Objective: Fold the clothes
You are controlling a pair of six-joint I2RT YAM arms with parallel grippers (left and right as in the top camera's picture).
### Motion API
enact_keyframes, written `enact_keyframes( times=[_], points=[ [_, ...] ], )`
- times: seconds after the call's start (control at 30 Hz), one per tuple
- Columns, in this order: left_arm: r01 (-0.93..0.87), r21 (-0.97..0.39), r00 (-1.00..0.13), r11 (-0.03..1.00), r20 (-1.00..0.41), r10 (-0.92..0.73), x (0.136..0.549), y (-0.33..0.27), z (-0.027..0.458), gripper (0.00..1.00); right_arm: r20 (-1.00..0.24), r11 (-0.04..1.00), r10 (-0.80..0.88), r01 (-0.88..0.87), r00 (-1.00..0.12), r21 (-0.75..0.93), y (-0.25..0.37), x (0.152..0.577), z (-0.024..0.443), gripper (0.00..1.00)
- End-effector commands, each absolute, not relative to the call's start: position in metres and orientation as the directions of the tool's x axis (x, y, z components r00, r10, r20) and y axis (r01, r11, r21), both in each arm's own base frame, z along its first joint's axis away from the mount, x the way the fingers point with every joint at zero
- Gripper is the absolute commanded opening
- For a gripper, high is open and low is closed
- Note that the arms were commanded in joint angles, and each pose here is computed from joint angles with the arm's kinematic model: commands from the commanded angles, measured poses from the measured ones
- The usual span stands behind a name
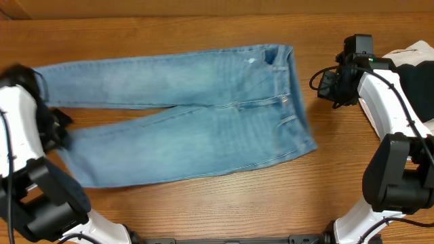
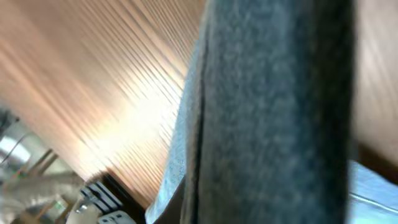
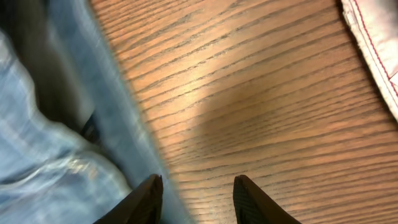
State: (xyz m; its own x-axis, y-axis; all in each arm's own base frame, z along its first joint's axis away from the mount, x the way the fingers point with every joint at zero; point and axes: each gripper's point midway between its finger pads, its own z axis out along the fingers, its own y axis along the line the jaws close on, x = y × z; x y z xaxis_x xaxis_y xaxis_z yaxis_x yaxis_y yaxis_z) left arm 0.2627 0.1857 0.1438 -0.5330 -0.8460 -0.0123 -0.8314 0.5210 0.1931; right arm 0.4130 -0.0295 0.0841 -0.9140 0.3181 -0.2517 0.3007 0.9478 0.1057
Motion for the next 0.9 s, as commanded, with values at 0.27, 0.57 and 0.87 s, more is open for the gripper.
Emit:
enact_keyframes(
  times=[0.27, 0.57, 0.87],
  points=[
    [-0.828, 0.263, -0.519, 0.495, -0.028, -0.854, 0.244, 0.195, 0.17, 0.84, -0.301, 0.952, 0.306, 0.278, -0.903, 0.131, -0.028, 0.421, 0.103, 0.41],
    [-0.828, 0.259, -0.521, 0.498, -0.025, -0.853, 0.245, 0.193, 0.166, 0.85, -0.297, 0.951, 0.306, 0.278, -0.905, 0.131, -0.028, 0.42, 0.103, 0.41],
    [-0.805, 0.188, -0.568, 0.563, 0.03, -0.822, 0.261, 0.166, 0.128, 0.89, -0.213, 0.947, 0.253, 0.197, -0.944, 0.253, 0.002, 0.403, 0.088, 0.49]
  ],
)
